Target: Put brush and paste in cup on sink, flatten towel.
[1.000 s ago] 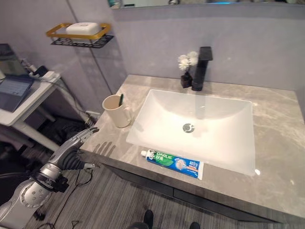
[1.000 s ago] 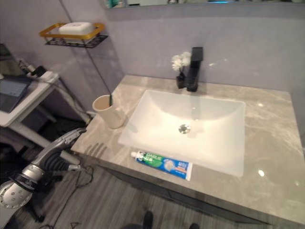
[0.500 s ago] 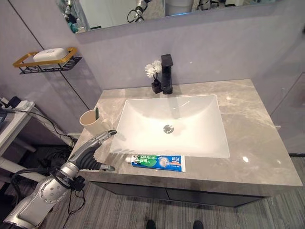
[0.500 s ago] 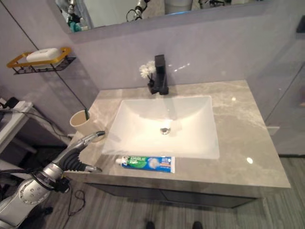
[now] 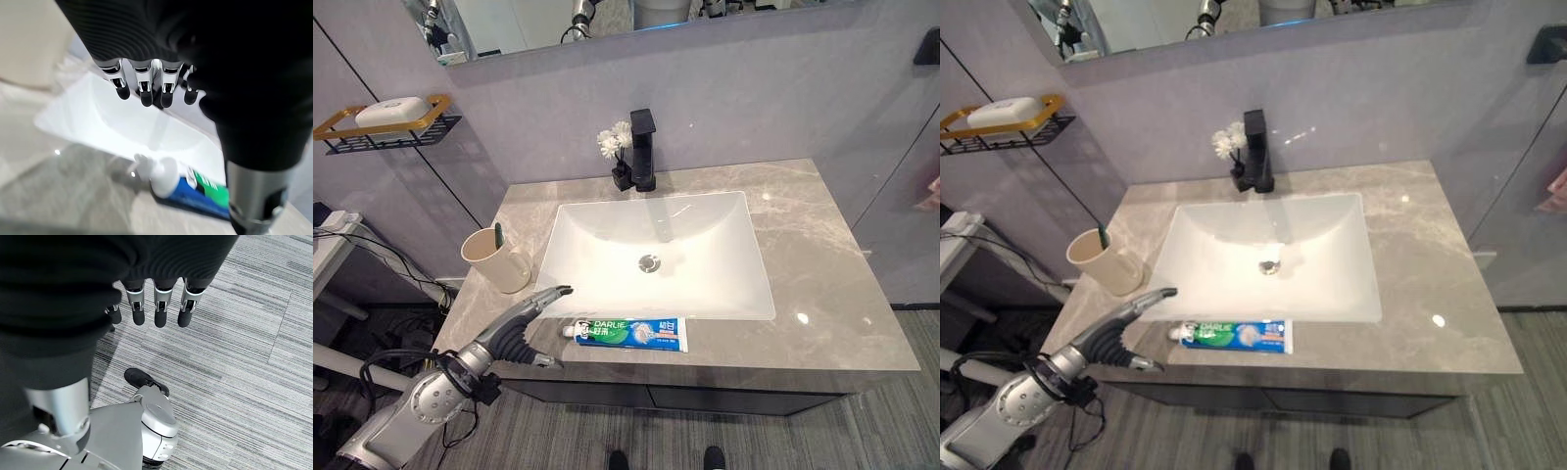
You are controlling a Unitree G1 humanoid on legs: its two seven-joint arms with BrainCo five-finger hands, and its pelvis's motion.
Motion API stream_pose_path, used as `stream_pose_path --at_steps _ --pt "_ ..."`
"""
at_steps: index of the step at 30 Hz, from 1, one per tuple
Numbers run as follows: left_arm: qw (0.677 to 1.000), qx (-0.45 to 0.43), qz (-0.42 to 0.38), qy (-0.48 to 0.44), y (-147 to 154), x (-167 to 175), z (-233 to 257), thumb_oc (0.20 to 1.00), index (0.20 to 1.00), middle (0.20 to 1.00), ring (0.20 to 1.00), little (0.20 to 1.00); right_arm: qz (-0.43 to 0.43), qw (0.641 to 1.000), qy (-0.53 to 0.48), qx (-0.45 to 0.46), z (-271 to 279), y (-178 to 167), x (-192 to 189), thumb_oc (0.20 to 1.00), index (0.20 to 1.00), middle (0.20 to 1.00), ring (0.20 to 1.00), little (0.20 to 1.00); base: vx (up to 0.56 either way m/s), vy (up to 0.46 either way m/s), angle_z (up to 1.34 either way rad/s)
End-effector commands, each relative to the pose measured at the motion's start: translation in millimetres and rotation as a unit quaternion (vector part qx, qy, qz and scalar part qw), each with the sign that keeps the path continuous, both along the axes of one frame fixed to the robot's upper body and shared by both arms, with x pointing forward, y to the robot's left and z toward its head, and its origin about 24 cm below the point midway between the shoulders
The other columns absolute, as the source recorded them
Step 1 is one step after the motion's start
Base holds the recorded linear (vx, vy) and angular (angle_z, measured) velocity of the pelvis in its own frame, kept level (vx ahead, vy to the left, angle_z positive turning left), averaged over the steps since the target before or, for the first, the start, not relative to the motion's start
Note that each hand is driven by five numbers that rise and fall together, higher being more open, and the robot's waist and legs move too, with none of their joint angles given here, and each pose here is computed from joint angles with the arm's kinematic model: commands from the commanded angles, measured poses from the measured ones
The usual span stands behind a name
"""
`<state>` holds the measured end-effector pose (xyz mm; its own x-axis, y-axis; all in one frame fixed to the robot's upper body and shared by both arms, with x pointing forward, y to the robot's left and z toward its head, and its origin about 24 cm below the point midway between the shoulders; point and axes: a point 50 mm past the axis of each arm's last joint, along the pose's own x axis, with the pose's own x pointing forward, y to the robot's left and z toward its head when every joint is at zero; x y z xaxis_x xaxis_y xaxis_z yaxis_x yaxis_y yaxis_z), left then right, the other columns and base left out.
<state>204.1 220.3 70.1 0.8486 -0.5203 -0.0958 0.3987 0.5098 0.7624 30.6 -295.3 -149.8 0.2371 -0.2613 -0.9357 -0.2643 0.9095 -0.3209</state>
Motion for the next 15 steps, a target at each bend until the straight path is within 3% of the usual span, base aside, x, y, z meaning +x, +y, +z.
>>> stream_pose_path --at_steps 1,15 --pt "0.997 -0.024 -0.024 -0.064 -7.3 19.0 30.5 1.000 1.000 1.000 1.000 1.000 0.007 1.000 -0.004 0.008 -3.3 9.2 11.6 1.000 1.000 1.000 1.000 1.000 0.01 -0.014 -0.03" --pt "0.997 -0.038 -0.060 -0.036 -26.0 25.1 21.2 1.000 1.000 1.000 1.000 1.000 0.003 1.000 -0.001 0.003 -3.2 7.9 9.1 1.000 1.000 1.000 1.000 1.000 0.00 -0.003 0.00"
